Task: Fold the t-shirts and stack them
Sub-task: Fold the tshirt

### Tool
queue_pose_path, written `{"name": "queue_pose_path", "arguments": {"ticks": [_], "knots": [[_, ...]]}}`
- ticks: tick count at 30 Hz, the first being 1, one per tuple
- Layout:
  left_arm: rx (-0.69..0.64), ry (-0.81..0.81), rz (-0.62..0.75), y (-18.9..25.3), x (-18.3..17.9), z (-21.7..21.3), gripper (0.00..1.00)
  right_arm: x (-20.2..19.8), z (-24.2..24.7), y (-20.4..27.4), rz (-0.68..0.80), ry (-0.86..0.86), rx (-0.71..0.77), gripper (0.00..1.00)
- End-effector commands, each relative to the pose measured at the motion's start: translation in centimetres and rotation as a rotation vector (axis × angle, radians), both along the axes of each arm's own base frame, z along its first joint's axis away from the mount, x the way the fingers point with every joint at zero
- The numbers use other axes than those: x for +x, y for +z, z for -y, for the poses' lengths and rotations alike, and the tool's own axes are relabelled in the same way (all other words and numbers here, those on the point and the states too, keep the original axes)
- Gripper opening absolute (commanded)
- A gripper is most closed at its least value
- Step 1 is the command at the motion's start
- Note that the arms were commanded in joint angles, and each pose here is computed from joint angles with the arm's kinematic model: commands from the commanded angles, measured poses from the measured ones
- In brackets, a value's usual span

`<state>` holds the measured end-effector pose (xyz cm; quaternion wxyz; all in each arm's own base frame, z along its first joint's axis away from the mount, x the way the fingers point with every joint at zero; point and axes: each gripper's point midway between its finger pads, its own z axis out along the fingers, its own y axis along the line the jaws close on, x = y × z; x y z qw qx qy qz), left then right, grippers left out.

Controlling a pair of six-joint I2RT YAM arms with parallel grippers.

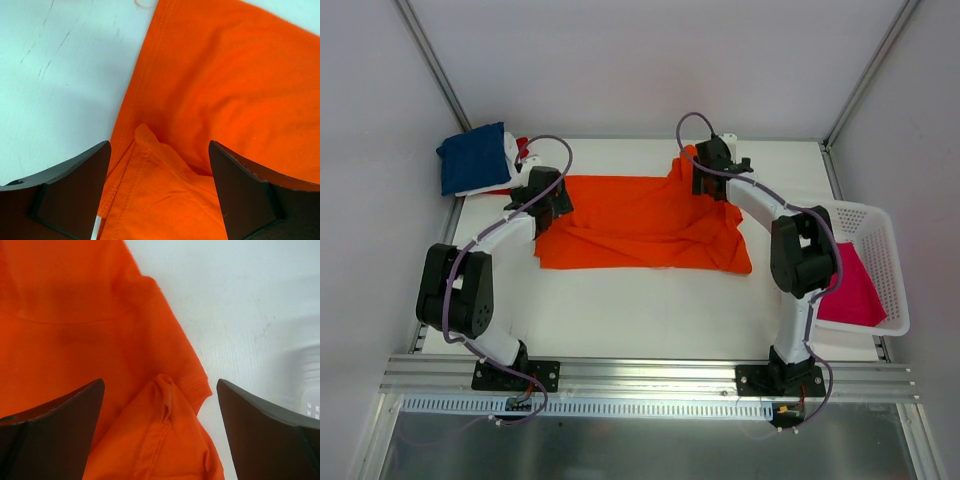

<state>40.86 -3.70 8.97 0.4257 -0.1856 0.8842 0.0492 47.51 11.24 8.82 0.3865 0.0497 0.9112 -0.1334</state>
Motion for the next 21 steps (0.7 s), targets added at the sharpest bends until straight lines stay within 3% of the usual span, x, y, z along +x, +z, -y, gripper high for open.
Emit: {"name": "queue_pose_path", "arguments": {"ticks": [1,4,5,7,9,16,21], "knots": [[-0.041,-0.002,0.113,4.7,2.4,0.5,0.81,3.2,-2.3,5.5,0.076,0.097,0.091,0.99],[-0.072,-0.037,0.138,6.0,4.2,1.7,0.81,4.8,-4.5,6.1,0.029,0.202,0.200,0.99],[-0.086,-0.052,0.138,6.0,4.7,2.1,0.81,6.5,-4.9,8.7,0.083,0.225,0.244,1.00],[-0.106,-0.073,0.168,7.5,5.6,2.7,0.81,7.4,-6.8,7.7,0.024,0.312,0.357,0.99],[-0.138,-0.109,0.180,8.3,5.8,3.6,0.81,9.7,-6.8,10.5,0.075,0.341,0.442,0.99],[-0.191,-0.133,0.183,8.8,3.5,4.2,0.81,15.0,-4.8,4.8,0.058,0.277,0.719,0.99],[-0.198,-0.163,0.187,9.1,1.9,5.1,0.80,16.9,-4.1,1.5,0.060,0.229,0.736,0.99]]}}
